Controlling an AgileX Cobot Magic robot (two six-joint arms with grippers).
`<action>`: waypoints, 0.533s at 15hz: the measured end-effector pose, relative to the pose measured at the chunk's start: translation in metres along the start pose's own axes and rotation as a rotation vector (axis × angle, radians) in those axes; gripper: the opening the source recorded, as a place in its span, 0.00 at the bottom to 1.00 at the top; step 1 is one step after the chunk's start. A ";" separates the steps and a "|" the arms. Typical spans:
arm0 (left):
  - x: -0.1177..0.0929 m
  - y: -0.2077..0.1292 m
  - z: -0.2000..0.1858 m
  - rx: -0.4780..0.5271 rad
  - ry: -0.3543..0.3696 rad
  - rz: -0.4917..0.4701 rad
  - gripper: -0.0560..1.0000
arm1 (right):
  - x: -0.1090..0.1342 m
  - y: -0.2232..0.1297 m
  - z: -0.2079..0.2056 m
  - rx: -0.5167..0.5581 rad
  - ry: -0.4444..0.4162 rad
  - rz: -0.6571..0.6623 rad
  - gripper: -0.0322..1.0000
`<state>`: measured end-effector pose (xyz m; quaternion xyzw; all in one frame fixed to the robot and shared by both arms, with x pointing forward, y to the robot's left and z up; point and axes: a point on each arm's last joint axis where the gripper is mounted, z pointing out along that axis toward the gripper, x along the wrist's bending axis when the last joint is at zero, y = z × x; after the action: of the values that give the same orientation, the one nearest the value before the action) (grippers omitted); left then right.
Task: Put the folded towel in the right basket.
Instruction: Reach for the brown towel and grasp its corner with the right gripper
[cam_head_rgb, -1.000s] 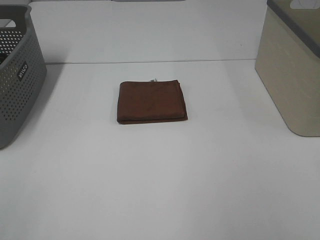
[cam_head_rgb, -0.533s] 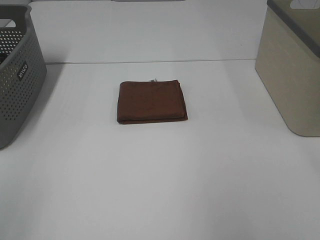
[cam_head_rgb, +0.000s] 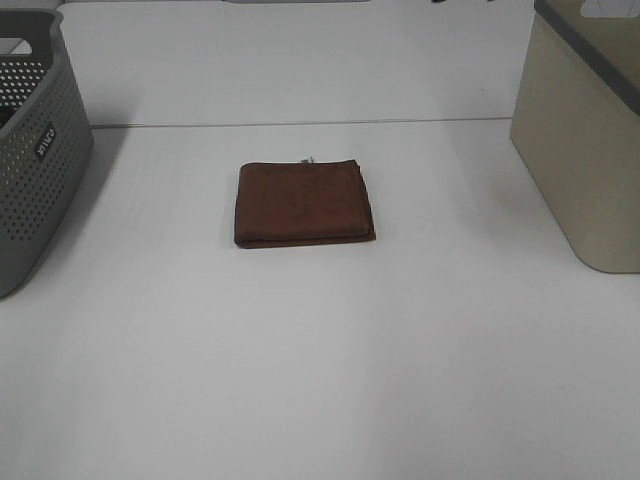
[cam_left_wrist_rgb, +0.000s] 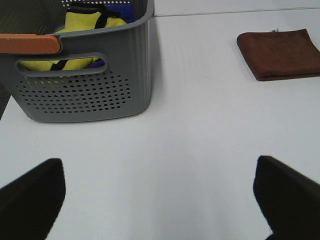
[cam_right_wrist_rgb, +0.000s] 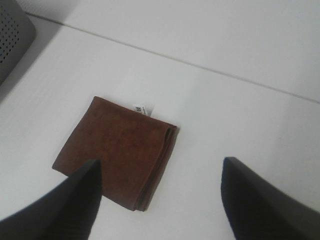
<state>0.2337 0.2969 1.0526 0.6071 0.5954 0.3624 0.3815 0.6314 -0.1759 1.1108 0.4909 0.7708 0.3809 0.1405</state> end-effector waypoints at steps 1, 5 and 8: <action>0.000 0.000 0.000 0.000 0.000 0.000 0.97 | -0.005 0.001 0.024 0.057 0.029 0.037 0.66; 0.000 0.000 0.000 0.000 0.000 0.000 0.97 | -0.020 -0.009 0.093 0.227 0.107 0.100 0.66; 0.000 0.000 0.000 0.000 0.000 0.000 0.97 | -0.031 -0.033 0.153 0.353 0.180 0.184 0.66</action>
<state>0.2337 0.2969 1.0526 0.6071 0.5954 0.3624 0.3815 0.7147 -0.1418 0.9795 0.5402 0.7869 0.2937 -0.0523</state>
